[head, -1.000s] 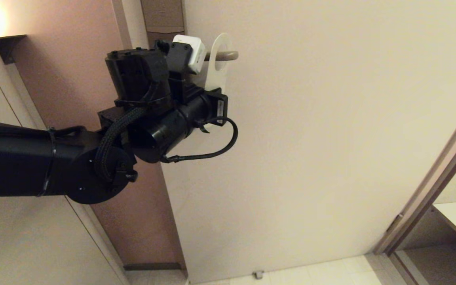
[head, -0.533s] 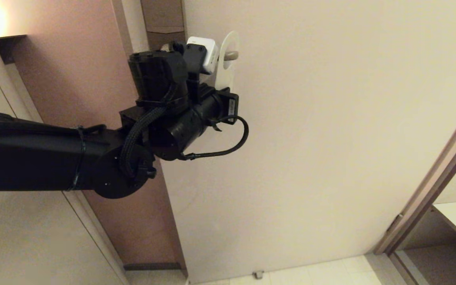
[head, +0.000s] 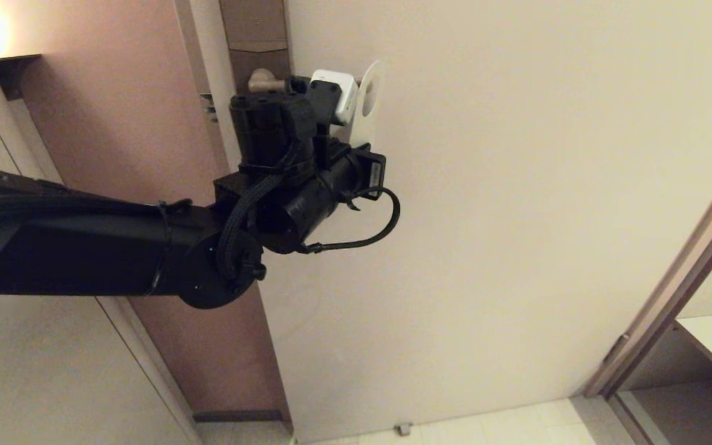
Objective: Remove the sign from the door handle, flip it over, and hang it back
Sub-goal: Take down the sign, then hand it to the other hand
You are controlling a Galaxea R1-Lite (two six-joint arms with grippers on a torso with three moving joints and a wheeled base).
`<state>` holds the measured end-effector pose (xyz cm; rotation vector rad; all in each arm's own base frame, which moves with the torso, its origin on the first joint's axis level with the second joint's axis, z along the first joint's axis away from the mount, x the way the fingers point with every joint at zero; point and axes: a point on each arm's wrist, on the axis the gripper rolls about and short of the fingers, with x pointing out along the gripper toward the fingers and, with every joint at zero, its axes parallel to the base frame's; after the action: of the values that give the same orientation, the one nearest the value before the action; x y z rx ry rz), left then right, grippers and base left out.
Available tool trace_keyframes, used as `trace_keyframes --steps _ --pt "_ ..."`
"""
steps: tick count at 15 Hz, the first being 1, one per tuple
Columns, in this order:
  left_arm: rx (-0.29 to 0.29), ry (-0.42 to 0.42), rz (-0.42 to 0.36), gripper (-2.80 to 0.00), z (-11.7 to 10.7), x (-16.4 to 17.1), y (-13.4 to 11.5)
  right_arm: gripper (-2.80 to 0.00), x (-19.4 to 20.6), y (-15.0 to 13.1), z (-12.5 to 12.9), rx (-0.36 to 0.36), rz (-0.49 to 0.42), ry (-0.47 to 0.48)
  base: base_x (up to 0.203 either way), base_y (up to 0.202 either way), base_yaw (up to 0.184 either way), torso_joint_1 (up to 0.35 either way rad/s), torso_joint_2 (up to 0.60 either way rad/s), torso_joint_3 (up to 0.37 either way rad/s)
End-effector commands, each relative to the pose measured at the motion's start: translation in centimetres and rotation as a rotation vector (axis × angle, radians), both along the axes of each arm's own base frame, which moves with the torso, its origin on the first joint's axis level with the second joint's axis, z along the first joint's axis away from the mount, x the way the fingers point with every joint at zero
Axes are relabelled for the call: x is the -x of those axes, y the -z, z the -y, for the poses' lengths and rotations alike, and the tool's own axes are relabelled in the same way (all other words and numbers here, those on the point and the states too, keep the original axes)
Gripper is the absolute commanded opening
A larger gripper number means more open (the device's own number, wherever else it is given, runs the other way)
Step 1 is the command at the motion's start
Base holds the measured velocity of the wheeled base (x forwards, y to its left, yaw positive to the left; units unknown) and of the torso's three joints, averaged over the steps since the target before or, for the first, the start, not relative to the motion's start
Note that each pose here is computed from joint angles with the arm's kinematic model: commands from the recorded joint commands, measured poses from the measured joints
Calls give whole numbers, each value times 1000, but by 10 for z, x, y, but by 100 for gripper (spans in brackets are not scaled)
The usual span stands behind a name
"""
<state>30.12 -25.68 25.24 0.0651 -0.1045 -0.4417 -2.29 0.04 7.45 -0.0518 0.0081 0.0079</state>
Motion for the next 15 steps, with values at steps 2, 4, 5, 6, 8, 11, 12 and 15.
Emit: trace_keyframes --steps 2,4,5,6,8,11,12,15 --pt "-4 16 6 -280 9 0 2 -280 0 0 0 0 -1 0 0 0 0 0 0 0" --pt "-7 34 8 -280 14 4 2 -280 0 0 0 0 -1 0 0 0 0 0 0 0" --pt "-7 41 7 -280 17 6 3 -280 0 0 0 0 -1 0 0 0 0 0 0 0" --pt "-7 50 7 -280 19 8 3 -280 0 0 0 0 -1 -1 0 0 0 0 0 0" --pt "-6 77 9 -280 25 15 2 -280 0 0 0 0 -1 0 0 0 0 0 0 0" --pt "-1 116 7 -280 34 27 1 -280 0 0 0 0 -1 0 0 0 0 0 0 0" --pt "-3 135 4 -280 38 33 1 -280 0 0 0 0 -1 -2 0 0 0 0 0 0" --pt "-14 305 7 -280 46 53 1 -280 0 0 0 0 -1 0 0 0 0 0 0 0"
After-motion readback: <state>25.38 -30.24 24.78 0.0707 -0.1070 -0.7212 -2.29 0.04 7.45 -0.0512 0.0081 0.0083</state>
